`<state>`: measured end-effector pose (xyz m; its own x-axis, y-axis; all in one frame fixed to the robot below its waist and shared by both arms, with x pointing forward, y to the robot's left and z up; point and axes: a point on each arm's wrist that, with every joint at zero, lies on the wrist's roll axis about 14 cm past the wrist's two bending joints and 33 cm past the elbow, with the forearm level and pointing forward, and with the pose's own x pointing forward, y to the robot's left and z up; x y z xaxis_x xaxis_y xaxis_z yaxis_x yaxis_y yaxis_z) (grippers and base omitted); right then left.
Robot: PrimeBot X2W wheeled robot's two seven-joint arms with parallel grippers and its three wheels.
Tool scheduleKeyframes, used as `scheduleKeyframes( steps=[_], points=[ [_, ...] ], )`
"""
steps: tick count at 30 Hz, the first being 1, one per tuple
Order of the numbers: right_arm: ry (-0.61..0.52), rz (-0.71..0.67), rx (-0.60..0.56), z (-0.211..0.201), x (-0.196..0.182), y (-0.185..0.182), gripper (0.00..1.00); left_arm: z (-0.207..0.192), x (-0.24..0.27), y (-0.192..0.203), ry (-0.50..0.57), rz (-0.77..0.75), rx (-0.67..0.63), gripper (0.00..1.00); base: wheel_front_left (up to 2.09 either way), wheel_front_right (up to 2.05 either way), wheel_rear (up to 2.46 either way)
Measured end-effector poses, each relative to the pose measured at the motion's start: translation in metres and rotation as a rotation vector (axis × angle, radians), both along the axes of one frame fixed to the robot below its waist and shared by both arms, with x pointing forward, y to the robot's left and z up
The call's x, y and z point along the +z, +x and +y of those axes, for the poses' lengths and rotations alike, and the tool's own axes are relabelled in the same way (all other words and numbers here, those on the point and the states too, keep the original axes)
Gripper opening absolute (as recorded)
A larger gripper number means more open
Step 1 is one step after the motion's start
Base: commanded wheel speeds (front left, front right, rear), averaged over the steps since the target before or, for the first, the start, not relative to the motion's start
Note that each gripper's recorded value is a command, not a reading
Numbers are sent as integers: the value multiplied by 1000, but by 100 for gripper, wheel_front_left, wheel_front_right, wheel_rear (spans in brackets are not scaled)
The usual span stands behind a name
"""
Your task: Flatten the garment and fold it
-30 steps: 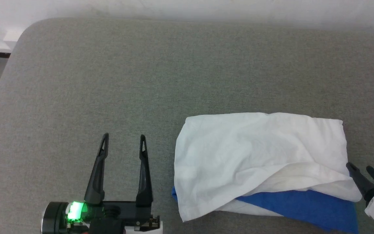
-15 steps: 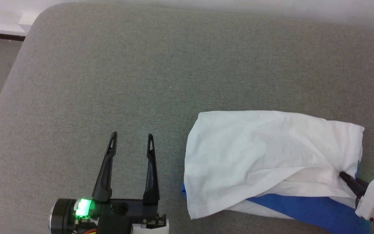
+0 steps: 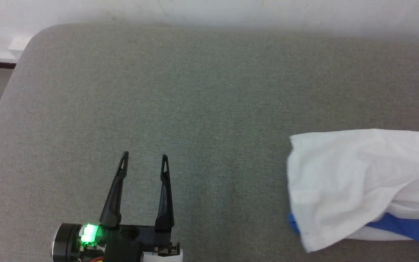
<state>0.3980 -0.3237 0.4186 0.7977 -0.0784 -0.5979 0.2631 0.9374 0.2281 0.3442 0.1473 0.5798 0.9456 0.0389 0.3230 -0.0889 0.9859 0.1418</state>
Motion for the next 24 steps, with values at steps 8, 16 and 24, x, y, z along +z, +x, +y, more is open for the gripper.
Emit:
scheduleKeyframes(
  steps=[8, 16, 24],
  points=[
    [-29, -57, 16, -4, 24, 0, 0, -6, -1, 1, -13, 4, -29, 100, 0, 0, 0],
    [96, -98, 321, 105, 46, 3, 0, -11, 0, -1, -31, 5, -49, 100, 0, 0, 0],
    [171, -69, 536, 182, 47, -2, 0, -6, -2, -5, -38, 13, -37, 100, 0, 0, 0]
  ],
)
